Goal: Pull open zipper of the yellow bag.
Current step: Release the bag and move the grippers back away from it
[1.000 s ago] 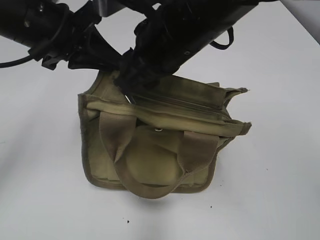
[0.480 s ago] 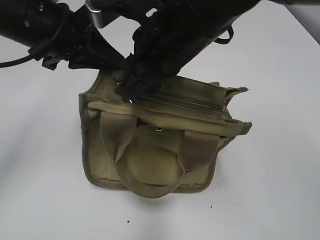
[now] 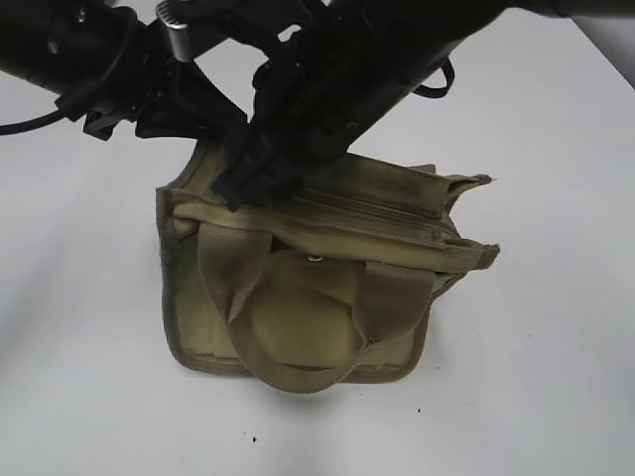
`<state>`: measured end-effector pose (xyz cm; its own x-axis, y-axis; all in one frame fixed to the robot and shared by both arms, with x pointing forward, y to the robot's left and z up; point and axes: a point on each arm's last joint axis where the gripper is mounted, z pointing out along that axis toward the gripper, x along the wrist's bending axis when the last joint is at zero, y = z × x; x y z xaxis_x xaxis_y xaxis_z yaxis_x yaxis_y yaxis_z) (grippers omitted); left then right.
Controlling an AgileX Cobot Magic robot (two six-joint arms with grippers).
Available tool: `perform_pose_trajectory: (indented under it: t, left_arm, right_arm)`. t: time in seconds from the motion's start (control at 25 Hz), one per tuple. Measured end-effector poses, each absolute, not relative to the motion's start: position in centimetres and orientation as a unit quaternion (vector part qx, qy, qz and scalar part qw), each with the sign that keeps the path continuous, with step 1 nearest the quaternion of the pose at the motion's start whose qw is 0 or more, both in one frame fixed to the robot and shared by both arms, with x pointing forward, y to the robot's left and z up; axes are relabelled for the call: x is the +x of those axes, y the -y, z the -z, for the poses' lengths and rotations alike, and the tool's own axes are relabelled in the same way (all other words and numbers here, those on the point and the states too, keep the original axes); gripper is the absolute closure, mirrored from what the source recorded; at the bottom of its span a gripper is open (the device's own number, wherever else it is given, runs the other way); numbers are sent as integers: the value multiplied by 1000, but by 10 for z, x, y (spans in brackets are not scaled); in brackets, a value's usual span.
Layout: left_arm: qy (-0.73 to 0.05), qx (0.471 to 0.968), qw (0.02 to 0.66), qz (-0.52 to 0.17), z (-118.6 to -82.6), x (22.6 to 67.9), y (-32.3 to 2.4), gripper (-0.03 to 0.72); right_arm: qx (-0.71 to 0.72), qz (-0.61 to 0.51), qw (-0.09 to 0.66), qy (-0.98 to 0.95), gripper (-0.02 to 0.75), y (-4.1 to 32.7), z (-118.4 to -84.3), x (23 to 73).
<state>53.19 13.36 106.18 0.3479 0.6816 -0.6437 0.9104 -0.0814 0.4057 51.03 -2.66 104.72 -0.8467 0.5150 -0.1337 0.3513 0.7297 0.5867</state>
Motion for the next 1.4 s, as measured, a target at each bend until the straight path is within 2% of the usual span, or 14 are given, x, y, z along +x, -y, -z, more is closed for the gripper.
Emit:
perform_pose_trajectory:
  t: [0.12,0.24,0.44,0.48,1.0,1.24,1.4]
  left_arm:
    - [-553,723,392,135,-1061,534,-136,666]
    - [-556,724,389,126,-1059,536,-138,666]
    - [-554,722,390,139,-1060,534,-136,666]
    - [-554,722,390,141,-1060,534,-136,666]
    - [-552,721,391,151,-1062,532,-134,666]
    - [-547,727,387,150,-1062,530,-134,666]
    - [-543,738,377,134,-1061,530,-137,666]
  right_arm:
    - [236,-273,143,-922,360,24,-1039,514]
    - [231,-256,150,-927,443,24,-1034,516]
    - [227,-216,146,-938,701,30,-1030,514]
    - [226,-213,147,-939,727,31,-1030,514]
    - [222,-222,164,-935,736,47,-1066,500]
    - [234,-176,147,-945,736,61,-1067,496]
    - [282,-118,126,-944,736,91,-1063,509]
